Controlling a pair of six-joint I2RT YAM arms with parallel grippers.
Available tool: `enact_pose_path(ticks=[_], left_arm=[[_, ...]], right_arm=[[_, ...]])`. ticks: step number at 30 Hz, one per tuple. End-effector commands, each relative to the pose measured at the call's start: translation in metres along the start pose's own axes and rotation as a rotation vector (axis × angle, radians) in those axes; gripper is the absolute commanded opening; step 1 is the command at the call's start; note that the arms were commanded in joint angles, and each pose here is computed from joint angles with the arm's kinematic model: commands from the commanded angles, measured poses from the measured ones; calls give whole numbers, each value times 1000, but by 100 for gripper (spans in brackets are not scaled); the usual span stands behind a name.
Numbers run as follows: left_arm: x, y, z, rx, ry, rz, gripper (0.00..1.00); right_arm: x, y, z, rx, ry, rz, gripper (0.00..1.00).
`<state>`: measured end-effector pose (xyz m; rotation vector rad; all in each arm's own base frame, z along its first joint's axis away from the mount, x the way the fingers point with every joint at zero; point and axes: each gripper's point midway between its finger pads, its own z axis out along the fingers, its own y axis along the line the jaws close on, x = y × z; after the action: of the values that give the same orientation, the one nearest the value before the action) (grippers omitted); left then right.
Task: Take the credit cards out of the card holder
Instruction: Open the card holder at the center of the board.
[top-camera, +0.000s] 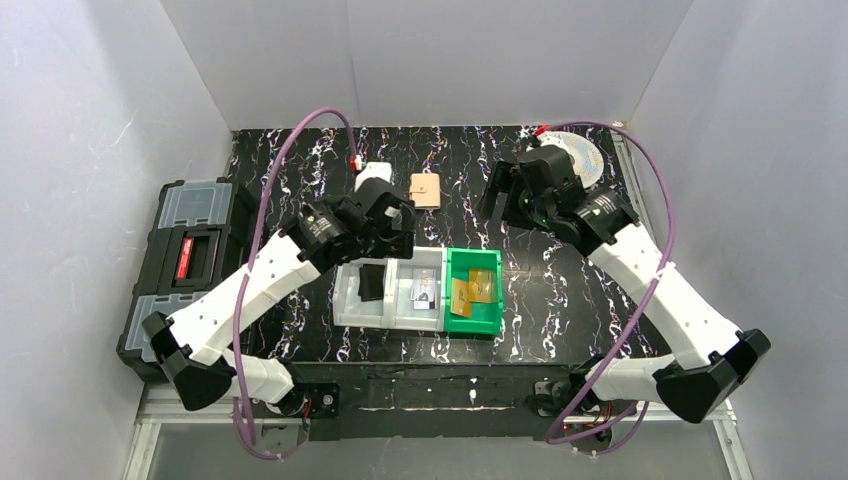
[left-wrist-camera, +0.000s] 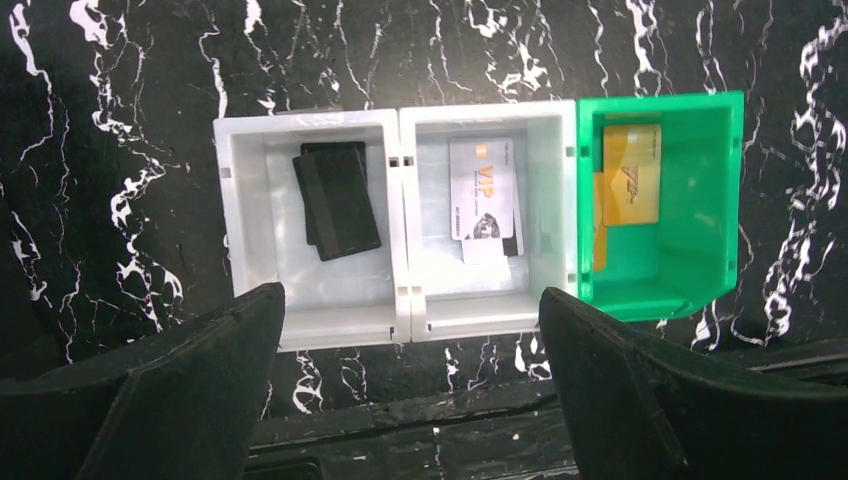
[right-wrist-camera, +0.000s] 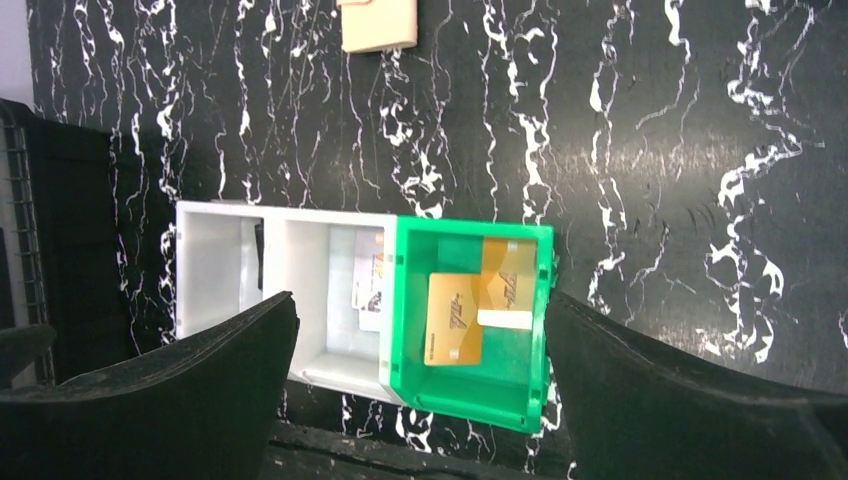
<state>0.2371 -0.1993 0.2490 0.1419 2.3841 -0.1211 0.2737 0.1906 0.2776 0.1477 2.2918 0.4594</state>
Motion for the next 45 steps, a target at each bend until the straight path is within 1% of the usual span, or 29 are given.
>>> enact_pose_path(ticks=[1,4,7,10,12,16,19,23,27,32,37,45], left_arm=[[-15,21,-4,34,-1,-69,99],[-22,35,0,7,0,-72,100],[-24,46,1,-12,3,-95,100],[-18,50,4,6,37,-137,100],[-15,52,6,11,59,-158,100],[-14,55,6,23,87,-177,100],[-16,59,5,20,91,-183,100],[-18,63,5,20,94,-200,100],[-20,65,5,27,94,-216,100],[-18,66,5,34,103,-224,99],[-16,68,5,35,103,-223,100],[-12,70,7,35,116,-228,100]], right_arm=[[-31,15,2,-21,-55,-26,100],[-48,24,18,-16,-67,-50,100],[-62,35,43,-33,-40,-68,100],[-74,50,72,-49,-13,-94,100],[-77,59,102,-43,20,-124,100],[-83,79,144,-66,55,-144,89],[-80,89,177,-92,71,-142,86],[-67,92,219,-113,99,-126,84],[-45,91,257,-132,151,-104,81],[-14,72,296,-79,222,-71,79],[8,50,318,-25,271,5,76],[33,37,338,21,331,49,68]])
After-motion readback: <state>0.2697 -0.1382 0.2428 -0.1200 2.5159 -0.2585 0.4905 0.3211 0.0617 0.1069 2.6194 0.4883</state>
